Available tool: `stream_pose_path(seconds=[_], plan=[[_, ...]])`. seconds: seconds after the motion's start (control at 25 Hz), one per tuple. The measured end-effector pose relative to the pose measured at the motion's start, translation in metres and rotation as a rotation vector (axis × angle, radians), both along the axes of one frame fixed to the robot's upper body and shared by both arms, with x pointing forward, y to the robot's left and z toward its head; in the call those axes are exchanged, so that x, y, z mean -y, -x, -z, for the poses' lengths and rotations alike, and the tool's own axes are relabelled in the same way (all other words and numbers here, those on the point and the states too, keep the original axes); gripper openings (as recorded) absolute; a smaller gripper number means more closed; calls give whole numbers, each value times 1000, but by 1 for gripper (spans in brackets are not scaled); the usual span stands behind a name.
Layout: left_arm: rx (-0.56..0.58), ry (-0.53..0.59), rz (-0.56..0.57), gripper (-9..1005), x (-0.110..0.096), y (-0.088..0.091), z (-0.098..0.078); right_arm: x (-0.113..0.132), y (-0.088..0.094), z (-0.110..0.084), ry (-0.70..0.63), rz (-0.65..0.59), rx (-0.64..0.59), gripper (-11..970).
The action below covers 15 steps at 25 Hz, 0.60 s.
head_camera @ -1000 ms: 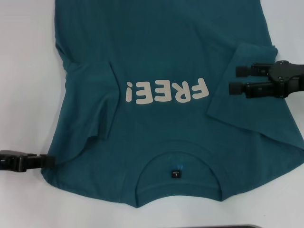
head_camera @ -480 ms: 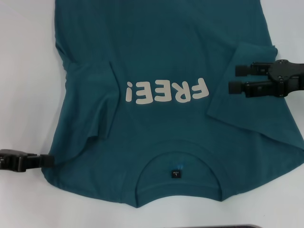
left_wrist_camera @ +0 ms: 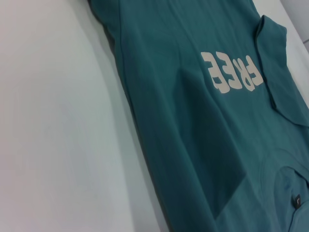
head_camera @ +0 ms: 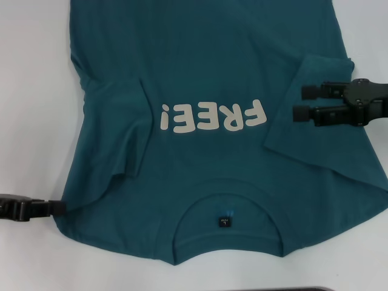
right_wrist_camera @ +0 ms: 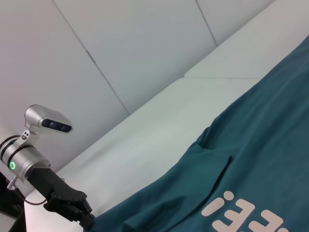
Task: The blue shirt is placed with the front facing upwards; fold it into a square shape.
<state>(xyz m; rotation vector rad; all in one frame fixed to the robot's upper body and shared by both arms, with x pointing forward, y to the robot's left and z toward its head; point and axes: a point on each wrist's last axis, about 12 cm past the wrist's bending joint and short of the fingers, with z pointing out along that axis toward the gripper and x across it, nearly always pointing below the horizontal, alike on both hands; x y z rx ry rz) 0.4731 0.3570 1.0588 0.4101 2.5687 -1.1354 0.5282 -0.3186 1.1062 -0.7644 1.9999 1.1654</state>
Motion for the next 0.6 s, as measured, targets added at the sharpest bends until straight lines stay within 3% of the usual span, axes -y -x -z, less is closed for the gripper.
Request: stream_pose_path(seconds=[0.36,0.6], plan=[[-30,17,-13,116,1,-1,-2,0,1,0,0,1,-1,912],[-37,9,-30,324,-2,-3,-4,0,0,0,1,-1,0,912]])
